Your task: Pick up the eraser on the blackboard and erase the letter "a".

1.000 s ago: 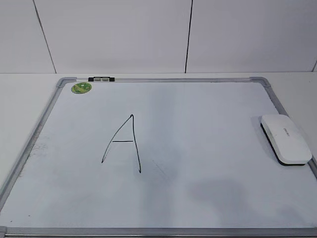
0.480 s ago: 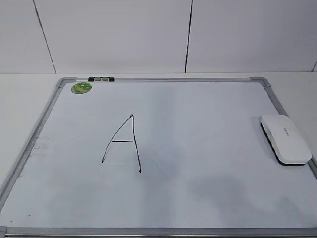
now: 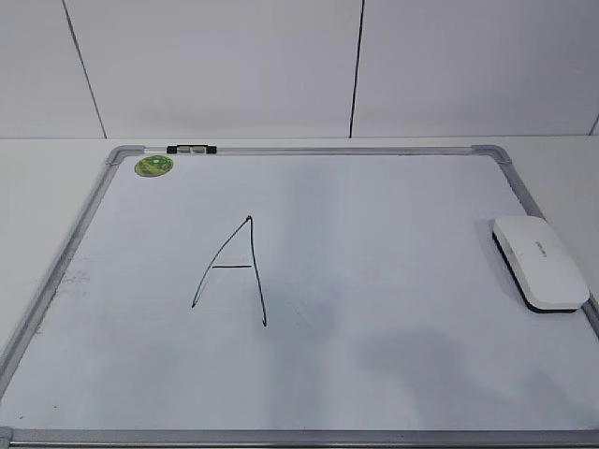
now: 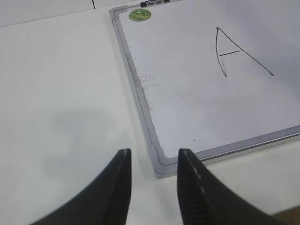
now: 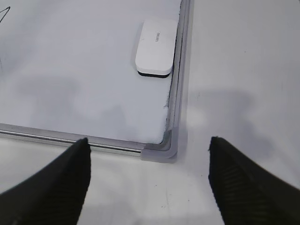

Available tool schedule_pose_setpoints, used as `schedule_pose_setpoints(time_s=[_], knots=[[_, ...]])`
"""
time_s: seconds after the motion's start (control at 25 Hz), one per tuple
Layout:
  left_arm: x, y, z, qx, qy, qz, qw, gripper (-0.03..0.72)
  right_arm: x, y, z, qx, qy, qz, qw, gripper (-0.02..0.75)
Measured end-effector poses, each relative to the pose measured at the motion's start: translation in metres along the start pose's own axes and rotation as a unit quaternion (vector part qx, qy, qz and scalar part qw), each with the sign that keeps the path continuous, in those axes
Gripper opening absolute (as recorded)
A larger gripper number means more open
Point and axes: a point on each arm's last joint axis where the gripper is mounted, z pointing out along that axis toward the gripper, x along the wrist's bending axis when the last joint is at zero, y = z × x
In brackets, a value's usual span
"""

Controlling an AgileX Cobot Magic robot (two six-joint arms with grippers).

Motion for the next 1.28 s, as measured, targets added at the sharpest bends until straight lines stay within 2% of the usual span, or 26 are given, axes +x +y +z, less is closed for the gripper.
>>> schedule_pose_setpoints(time_s=[0.32,0.56,1.08,1.28], knots=[[-0.0001,-0.0004,-0.0008,-0.004,0.000,0.000,1.000,0.246,0.0000,-0.0011,-0.0009,-0.006,-0.001,0.001,1.000,0.594],[-0.0001,-0.0007,-0.0004,-0.003,0.002,-0.001,1.000,0.245,-0.0002,-0.0011,-0.0012,-0.005,-0.019,0.009,1.000,0.594],[-0.0011,-0.0001,0.0006,-0.002,0.083,-0.048,0.995,0.245,0.0008,-0.0015,-0.0020,0.000,-0.073,0.040,0.997,0.594],[-0.0012,0.0001,0.0008,-0.002,0.101,-0.058,0.993,0.245,0.0010,-0.0015,-0.0021,0.001,-0.078,0.043,0.996,0.594]])
